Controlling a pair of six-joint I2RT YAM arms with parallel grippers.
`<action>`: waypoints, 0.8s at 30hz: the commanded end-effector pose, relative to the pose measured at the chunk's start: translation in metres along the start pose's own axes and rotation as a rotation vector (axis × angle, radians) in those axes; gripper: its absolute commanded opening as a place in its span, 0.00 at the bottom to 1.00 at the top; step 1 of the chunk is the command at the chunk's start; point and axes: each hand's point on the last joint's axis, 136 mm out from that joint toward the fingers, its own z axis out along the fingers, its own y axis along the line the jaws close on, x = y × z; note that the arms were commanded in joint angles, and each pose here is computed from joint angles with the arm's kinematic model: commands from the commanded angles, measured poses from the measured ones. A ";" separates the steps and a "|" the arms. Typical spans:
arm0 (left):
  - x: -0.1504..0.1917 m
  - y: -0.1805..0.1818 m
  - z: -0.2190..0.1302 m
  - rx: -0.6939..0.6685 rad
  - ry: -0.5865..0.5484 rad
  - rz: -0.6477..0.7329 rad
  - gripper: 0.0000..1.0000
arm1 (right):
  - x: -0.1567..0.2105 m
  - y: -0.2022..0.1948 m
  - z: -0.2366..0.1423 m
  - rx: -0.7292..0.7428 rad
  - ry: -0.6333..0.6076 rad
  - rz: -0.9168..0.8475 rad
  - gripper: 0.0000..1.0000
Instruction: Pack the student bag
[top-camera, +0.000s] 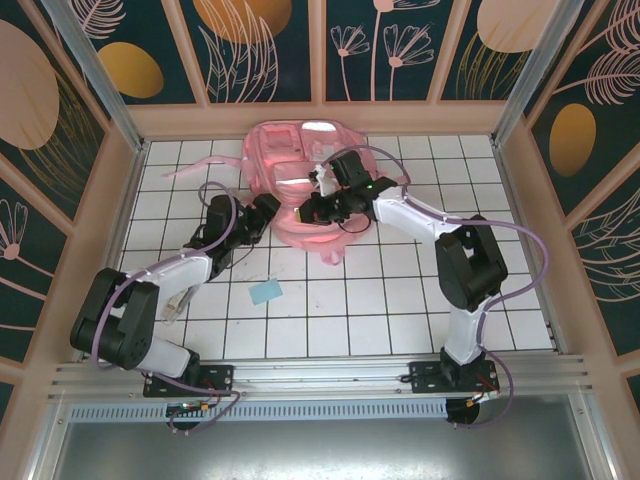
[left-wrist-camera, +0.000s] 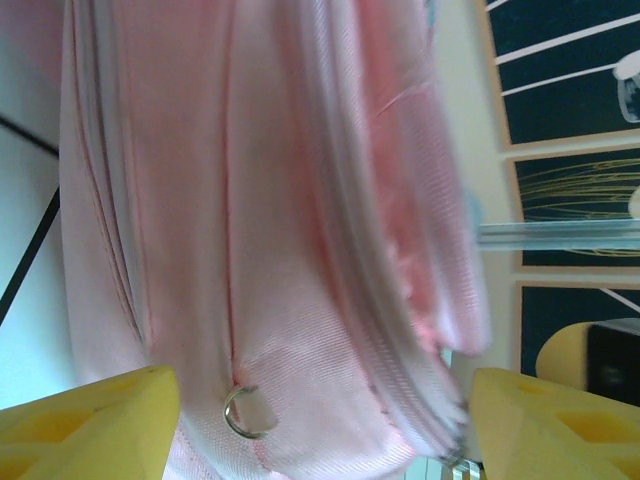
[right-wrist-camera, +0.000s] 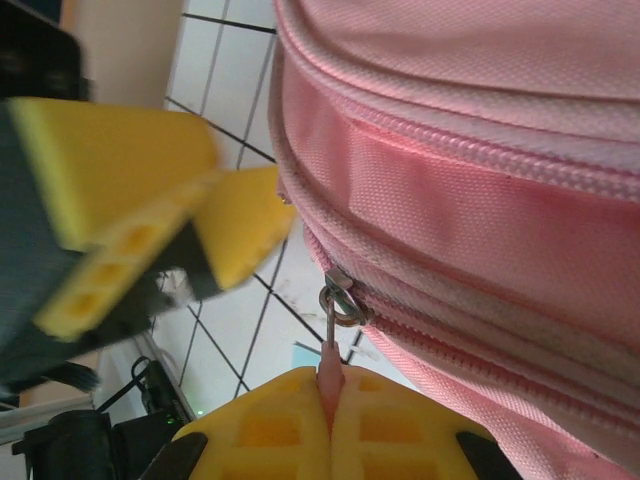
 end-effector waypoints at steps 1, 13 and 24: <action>0.002 -0.017 0.011 0.069 -0.005 -0.036 0.75 | -0.009 0.067 -0.008 -0.186 -0.016 -0.143 0.00; -0.011 -0.033 0.039 0.100 -0.056 0.015 0.04 | 0.065 0.047 0.007 -0.057 0.166 -0.147 0.00; -0.037 -0.021 0.018 0.031 -0.095 0.096 0.00 | 0.127 -0.146 -0.070 0.653 0.276 0.045 0.00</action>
